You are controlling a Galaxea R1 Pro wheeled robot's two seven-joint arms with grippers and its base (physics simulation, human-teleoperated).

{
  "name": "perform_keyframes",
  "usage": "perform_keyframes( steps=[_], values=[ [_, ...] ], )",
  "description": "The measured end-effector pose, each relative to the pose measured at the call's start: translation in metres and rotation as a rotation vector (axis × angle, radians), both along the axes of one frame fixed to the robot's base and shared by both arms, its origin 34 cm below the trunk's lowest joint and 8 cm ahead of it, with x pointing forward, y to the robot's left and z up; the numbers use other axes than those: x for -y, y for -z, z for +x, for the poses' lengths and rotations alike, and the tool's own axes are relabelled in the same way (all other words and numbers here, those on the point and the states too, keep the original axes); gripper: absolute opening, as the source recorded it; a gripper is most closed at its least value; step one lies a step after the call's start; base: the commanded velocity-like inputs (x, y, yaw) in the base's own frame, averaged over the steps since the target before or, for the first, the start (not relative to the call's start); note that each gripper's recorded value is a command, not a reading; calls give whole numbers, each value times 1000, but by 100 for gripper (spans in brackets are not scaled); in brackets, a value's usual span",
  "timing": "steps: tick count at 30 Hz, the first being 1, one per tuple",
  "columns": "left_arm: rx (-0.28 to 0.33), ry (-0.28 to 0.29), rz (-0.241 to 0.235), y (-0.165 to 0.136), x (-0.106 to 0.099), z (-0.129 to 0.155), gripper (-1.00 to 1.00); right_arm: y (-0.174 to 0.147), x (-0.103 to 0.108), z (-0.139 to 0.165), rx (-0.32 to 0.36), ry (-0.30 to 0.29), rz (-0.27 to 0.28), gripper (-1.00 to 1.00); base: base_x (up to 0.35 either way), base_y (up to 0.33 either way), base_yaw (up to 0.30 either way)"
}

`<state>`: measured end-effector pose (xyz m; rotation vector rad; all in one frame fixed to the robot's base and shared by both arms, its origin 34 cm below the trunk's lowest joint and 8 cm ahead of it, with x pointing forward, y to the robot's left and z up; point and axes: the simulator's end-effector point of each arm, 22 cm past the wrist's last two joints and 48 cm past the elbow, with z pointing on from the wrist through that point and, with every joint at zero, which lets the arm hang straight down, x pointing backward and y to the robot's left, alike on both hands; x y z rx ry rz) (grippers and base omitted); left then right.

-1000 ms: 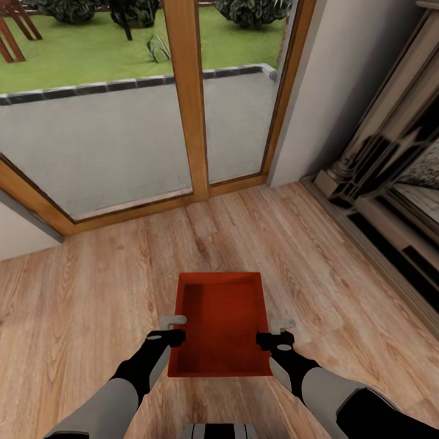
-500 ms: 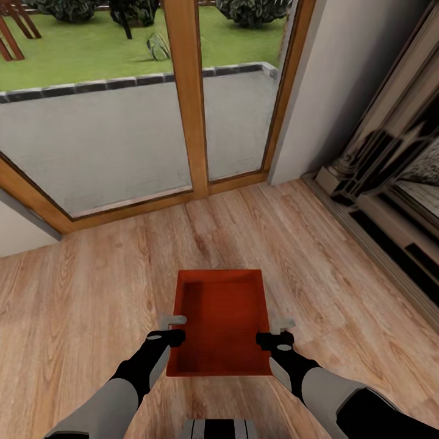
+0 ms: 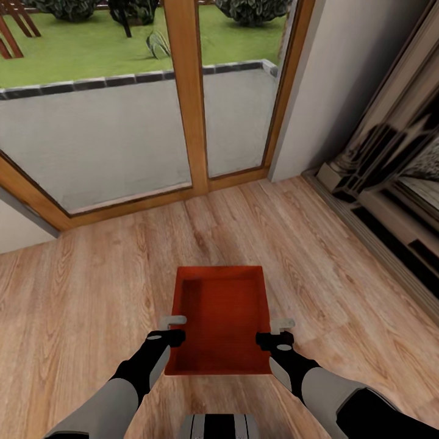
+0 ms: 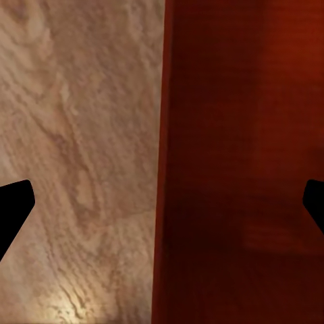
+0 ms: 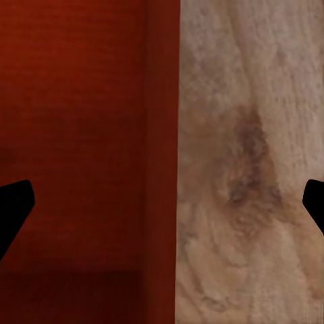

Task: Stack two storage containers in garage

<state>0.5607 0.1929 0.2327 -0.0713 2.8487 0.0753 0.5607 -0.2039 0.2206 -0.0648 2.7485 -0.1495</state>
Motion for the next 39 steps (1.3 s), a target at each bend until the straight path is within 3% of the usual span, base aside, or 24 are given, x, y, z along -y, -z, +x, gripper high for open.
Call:
perform_keyframes(
  steps=[21,39],
  values=[
    [2,-1,2,45,-1,-9,100,45,0,-10,2,0,0,100,0,0,0],
    [3,0,2,45,-1,-9,100,45,1,-9,6,1,-1,100,0,0,0]
  ],
)
